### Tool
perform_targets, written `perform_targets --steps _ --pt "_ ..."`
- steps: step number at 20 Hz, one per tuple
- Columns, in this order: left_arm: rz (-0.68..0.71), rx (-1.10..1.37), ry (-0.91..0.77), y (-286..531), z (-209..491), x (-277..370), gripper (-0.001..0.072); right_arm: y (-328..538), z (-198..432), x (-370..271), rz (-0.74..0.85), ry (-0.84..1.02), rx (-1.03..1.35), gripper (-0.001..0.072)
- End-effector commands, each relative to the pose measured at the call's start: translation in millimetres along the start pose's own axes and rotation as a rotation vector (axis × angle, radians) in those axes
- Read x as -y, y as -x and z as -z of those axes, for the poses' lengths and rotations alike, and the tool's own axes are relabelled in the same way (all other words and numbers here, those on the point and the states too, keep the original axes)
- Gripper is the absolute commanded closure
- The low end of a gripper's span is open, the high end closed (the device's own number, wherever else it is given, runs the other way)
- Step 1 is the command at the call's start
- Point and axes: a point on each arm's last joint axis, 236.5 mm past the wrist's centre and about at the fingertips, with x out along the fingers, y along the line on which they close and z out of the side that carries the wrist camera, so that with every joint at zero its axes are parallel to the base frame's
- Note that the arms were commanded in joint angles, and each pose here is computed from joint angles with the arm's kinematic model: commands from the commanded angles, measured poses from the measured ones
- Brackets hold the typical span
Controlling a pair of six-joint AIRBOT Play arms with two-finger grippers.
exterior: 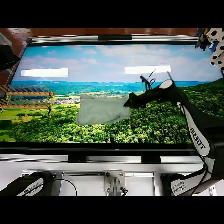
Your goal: Fold the shirts.
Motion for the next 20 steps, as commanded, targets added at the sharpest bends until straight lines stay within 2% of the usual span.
perform_targets --steps 1,4,8,15,20 --pt "-0.001 -0.003 0.000 -0.6 0.5 -0.3 0.0676 66.6 -72.2 -24.0 0.019 0.119 0.204 0.0653" --pt "0.000 -0.006 0.001 -0.6 1.4 -0.3 0.0676 151.5 -115.8 17.2 0.129 0.021 0.383 0.0653" --pt "-0.004 -0.073 0.004 0.0 17.3 -1.2 0.0676 266.1 -102.2 113.1 0.202 -0.207 0.516 0.0653" --pt "0.010 -0.087 0.055 -0.2 20.4 2.8 0.0675 437.7 34.5 265.8 0.360 -0.630 0.699 0.0653" --pt "0.016 -0.088 0.102 -0.2 20.4 4.8 0.0676 487.3 162.1 314.7 0.468 -0.915 0.687 0.0654"
